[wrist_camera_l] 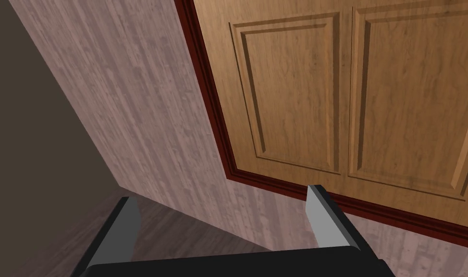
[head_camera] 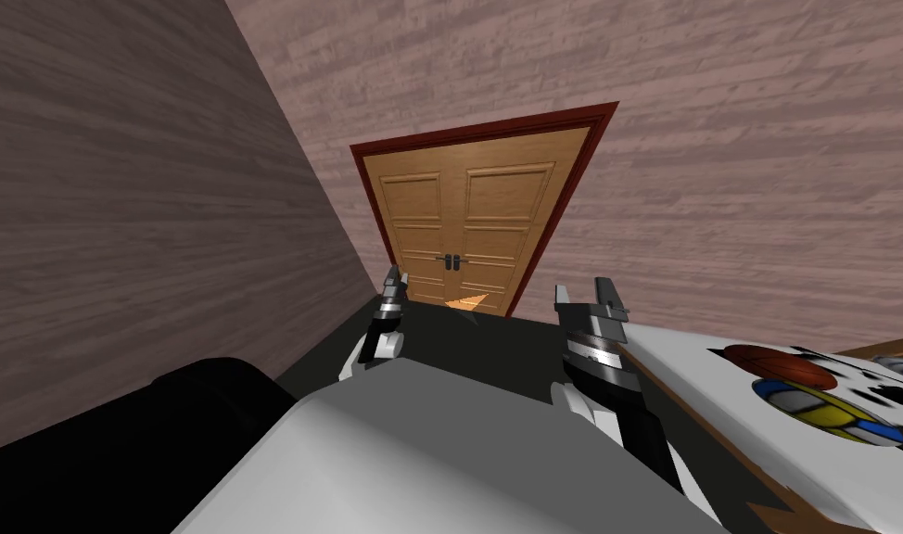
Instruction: Pull the door open
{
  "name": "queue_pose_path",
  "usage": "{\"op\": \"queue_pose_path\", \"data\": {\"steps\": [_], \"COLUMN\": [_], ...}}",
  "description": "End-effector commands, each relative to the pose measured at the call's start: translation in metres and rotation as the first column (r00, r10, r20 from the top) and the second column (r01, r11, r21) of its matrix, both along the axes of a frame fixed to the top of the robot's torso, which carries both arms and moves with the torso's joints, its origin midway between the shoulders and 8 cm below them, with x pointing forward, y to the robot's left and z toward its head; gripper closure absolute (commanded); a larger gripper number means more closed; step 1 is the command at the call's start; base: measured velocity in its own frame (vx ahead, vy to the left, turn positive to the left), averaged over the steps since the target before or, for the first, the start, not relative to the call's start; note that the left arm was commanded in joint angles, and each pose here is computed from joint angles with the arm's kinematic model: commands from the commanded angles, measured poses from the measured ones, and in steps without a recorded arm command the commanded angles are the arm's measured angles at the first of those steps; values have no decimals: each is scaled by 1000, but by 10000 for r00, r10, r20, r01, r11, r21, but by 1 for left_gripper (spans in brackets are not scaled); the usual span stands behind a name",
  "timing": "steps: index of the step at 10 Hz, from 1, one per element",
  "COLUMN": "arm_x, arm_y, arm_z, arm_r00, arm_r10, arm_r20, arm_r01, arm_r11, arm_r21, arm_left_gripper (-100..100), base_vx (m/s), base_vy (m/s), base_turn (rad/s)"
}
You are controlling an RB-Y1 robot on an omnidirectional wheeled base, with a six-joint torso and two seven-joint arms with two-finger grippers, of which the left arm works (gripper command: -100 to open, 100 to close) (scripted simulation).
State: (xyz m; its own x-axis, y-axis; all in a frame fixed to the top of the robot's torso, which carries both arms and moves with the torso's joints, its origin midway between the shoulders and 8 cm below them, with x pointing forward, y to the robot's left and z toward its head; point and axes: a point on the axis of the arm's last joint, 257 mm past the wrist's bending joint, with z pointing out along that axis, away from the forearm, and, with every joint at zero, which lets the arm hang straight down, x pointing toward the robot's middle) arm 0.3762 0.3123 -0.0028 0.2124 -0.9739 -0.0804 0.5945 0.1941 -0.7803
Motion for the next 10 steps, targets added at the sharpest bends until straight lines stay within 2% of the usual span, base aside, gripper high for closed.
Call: {"op": "queue_pose_path", "data": {"steps": [1, 4, 8, 9, 10], "arm_x": [12, 26, 46, 46, 51], "arm_y": [4, 10, 21, 21, 24], "arm_z": [-17, -40, -74, -74, -82], "arm_r00": [9991, 9958, 9867, 9867, 9835], "arm_r10": [-106, -209, -314, -314, -333], "arm_r20": [-405, -896, -1597, -1597, -1778], "arm_r01": [102, 193, 257, 257, 261], "arm_r11": [9999, 9996, 9990, 9990, 9987], "arm_r21": [-83, -194, -377, -377, -428], "arm_left_gripper": [-100, -100, -100, -100, -100], "base_vx": [137, 114, 95, 71, 56], "base_vy": [3, 13, 11, 7, 11], "base_turn": [-109, -58, -73, -21, -47]}}
